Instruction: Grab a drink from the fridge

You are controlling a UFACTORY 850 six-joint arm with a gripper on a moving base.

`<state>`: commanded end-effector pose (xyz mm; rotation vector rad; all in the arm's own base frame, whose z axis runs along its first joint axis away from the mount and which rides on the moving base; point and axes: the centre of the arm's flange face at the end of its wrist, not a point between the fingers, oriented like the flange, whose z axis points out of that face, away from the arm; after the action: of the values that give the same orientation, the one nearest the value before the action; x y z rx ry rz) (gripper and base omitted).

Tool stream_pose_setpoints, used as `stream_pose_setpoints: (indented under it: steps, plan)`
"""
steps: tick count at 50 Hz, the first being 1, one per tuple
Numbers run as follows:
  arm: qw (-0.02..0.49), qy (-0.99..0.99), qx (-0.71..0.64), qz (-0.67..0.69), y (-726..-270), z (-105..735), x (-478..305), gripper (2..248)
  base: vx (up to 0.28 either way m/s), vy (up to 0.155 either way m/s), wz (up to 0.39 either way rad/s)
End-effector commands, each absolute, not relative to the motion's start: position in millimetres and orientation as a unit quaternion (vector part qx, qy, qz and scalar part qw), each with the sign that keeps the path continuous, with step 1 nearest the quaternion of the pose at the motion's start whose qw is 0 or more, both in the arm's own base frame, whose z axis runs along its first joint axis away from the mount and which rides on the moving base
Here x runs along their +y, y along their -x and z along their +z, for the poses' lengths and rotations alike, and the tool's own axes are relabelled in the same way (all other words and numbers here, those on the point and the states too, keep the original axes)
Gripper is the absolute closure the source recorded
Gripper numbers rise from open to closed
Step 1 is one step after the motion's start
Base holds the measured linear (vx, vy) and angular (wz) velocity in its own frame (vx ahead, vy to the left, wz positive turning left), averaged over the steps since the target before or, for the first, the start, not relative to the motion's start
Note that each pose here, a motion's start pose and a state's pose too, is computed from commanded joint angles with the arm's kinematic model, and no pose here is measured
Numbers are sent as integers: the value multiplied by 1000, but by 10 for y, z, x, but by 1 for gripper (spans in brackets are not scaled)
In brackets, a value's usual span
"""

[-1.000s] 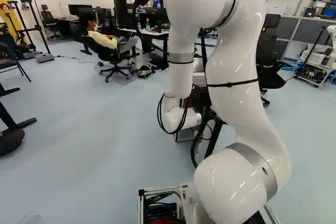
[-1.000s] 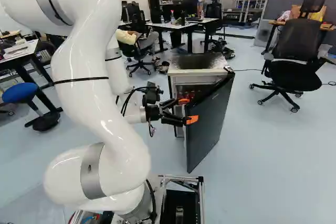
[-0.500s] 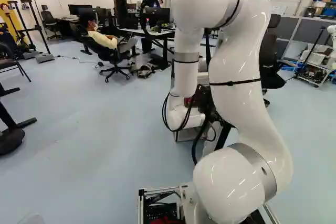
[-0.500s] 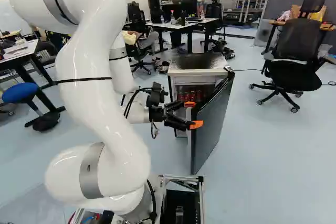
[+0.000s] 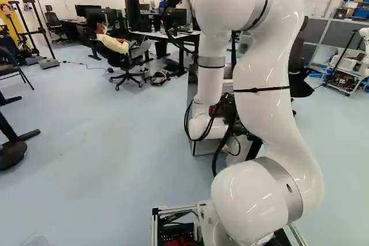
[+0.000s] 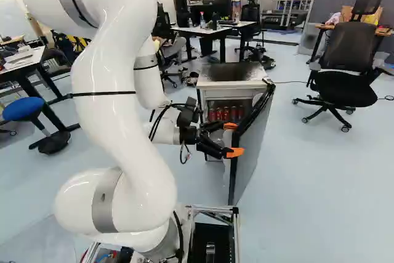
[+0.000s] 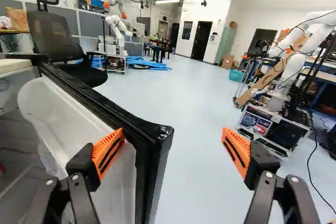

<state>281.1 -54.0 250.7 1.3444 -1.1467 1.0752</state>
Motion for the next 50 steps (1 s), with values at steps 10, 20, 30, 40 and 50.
stream_pose_setpoints:
  steps: [10,20,30,40,50]
  plan:
    - [521,-541,-494,438,-2849,2520,-641,3,0,0,0]
    - [529,-520,-514,431,-2934,2536,-757,3,0,0,0]
    - [531,-504,-531,426,-3029,2547,-879,3,0,0,0]
    - [533,-487,-548,421,-3124,2558,-1012,3,0,0,0]
    - [536,-470,-565,416,-3218,2570,-1156,3,0,0,0]
